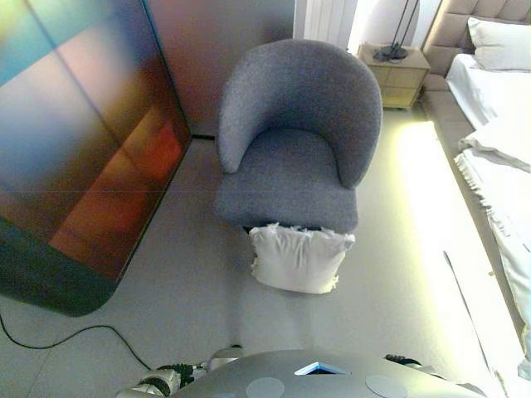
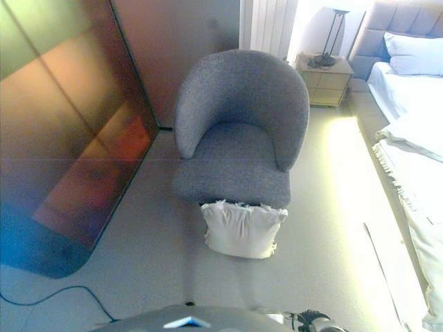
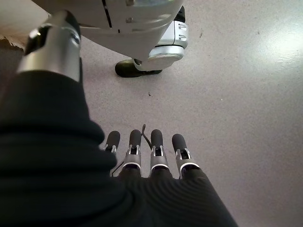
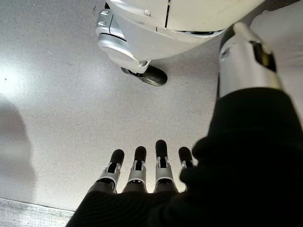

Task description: Pick up the cushion and take it to the sofa

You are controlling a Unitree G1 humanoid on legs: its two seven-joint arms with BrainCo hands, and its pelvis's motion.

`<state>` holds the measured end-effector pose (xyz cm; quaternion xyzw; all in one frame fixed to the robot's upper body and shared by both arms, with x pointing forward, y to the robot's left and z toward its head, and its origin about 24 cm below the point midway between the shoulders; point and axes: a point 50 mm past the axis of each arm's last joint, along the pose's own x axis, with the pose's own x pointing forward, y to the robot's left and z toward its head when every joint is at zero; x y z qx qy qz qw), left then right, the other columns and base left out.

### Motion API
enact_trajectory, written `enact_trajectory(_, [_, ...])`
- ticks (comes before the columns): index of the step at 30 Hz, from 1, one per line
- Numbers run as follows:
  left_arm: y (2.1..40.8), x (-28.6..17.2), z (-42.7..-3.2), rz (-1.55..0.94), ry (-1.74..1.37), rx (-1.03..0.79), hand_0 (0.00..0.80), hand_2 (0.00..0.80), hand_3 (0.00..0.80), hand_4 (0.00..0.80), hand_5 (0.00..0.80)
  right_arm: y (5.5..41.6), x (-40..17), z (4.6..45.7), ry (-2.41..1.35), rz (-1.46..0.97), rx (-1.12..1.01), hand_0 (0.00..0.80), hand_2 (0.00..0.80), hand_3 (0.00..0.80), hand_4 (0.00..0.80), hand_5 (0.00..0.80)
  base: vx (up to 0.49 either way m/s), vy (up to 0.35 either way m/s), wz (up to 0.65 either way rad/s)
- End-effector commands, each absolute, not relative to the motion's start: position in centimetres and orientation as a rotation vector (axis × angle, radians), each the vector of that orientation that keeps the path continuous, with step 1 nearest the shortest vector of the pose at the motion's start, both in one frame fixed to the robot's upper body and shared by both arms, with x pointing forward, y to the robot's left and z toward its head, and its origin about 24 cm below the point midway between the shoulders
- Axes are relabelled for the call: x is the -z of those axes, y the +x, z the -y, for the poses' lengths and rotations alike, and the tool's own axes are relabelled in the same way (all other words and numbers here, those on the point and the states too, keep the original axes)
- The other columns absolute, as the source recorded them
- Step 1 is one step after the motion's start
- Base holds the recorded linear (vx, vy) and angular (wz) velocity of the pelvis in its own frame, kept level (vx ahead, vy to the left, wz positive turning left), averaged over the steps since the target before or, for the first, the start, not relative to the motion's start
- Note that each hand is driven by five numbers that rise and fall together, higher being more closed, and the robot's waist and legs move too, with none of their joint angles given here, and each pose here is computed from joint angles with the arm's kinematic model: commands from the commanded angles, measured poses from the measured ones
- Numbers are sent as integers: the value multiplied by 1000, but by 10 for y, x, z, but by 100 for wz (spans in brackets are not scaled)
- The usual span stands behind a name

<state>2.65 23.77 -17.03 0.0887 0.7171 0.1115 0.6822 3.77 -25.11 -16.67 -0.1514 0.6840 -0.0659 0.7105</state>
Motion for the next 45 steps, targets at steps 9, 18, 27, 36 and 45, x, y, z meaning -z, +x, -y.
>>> enact_trajectory(9, [42,170,-236,-1601,232,-220,0,0,0,0,0,55,167,243,-346,-1515,115,0,0,0,0,0,0,0,0])
enact_trajectory(18, [42,170,-236,-1610,232,-234,0,0,0,0,0,56,168,241,-340,-1506,120,0,0,0,0,0,1,-6,1])
enact_trajectory(27, [40,169,-239,-1593,228,-292,0,0,0,0,0,58,167,241,-348,-1504,106,0,0,0,0,0,2,-80,3])
enact_trajectory(36, [52,169,-238,-1526,175,-304,0,0,0,0,0,86,160,251,-392,-1442,110,0,0,0,0,0,-64,-129,7])
enact_trajectory(45, [29,170,-243,-1574,149,-328,0,0,0,0,0,82,158,261,-408,-1440,112,0,0,0,0,0,210,12,-18])
